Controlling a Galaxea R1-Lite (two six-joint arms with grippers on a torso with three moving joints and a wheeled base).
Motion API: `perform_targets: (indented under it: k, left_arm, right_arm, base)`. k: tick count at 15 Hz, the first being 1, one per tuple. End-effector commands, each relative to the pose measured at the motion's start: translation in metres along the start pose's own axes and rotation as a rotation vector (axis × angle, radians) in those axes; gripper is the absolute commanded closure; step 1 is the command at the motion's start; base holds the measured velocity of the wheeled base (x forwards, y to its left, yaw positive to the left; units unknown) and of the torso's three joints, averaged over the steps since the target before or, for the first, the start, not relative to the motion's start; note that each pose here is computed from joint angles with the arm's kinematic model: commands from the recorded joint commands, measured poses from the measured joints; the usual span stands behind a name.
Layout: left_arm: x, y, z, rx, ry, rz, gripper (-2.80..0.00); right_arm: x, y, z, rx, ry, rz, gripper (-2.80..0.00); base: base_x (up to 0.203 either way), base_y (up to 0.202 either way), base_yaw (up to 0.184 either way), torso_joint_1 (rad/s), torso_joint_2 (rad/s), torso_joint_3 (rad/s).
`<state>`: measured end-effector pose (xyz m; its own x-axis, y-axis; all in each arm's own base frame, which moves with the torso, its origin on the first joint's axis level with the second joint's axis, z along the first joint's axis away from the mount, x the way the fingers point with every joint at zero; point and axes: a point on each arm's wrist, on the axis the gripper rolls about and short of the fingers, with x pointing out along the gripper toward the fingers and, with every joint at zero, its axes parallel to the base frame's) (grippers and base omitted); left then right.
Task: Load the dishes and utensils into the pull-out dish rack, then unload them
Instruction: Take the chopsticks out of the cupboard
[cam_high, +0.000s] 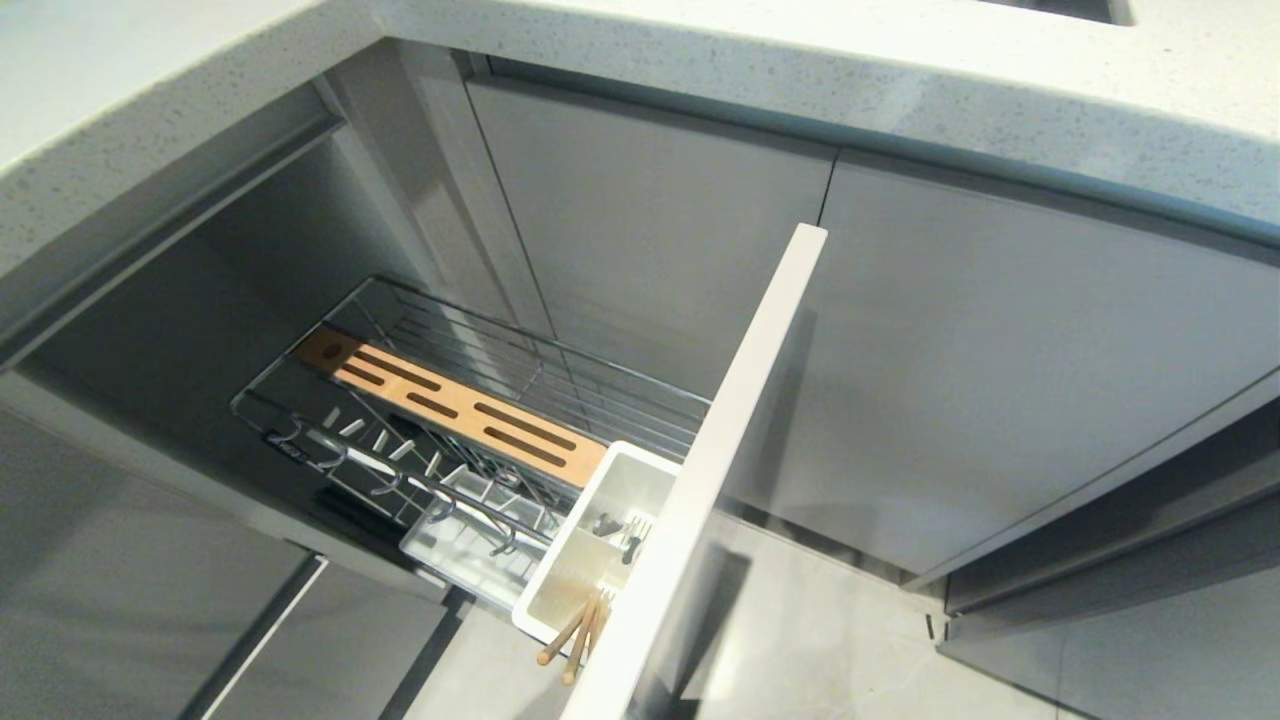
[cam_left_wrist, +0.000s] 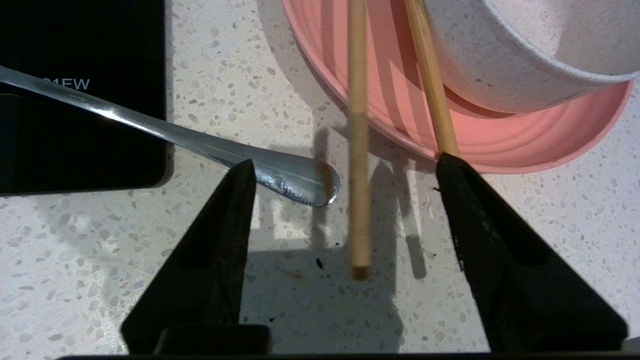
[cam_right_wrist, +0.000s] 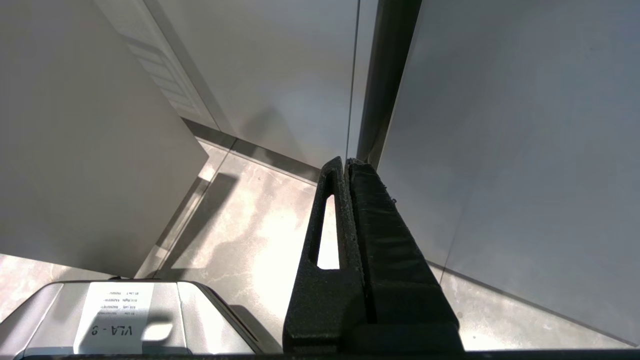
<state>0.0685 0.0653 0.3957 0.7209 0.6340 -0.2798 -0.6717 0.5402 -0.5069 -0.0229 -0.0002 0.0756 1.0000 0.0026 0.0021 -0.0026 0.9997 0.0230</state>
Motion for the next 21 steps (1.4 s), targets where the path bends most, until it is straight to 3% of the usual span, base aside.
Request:
perform_targets:
  k: [1, 10, 14, 15, 19, 21]
  left_arm:
    - [-0.002, 0.0, 0.0, -0.005, -0.007, 0.003, -2.8]
    - [-0.022, -0.002, 0.005, -0.004, -0.09, 0.006, -2.8]
    - [-0.05, -0.01, 0.013, -0.001, -0.224, -0.083, -2.8]
    - [-0.061, -0.012, 0.015, 0.002, -0.278, -0.134, 0.0]
    - [-0.095, -0.024, 0.03, -0.03, -0.459, -0.423, 0.0]
    - [-0.106, -0.027, 0.037, -0.076, -0.472, -0.612, 0.0]
  right_arm:
    - [0.0, 0.0, 0.0, 0.0, 0.002, 0.0, 0.0]
    - [0.0, 0.0, 0.0, 0.0, 0.002, 0.0, 0.0]
    - [0.0, 0.0, 0.0, 0.0, 0.002, 0.0, 0.0]
    - [0.0, 0.0, 0.0, 0.0, 0.002, 0.0, 0.0]
    - [0.0, 0.0, 0.0, 0.0, 0.002, 0.0, 0.0]
    - [0.0, 0.0, 0.0, 0.0, 0.002, 0.0, 0.0]
  base:
    - [0.0, 0.0, 0.0, 0.0, 0.0, 0.0]
    - [0.0, 0.0, 0.0, 0.0, 0.0, 0.0]
    - [0.0, 0.0, 0.0, 0.0, 0.0, 0.0]
    - [0.0, 0.0, 0.0, 0.0, 0.0, 0.0]
    - [0.0, 0.0, 0.0, 0.0, 0.0, 0.0]
    - [0.0, 0.0, 0.0, 0.0, 0.0, 0.0]
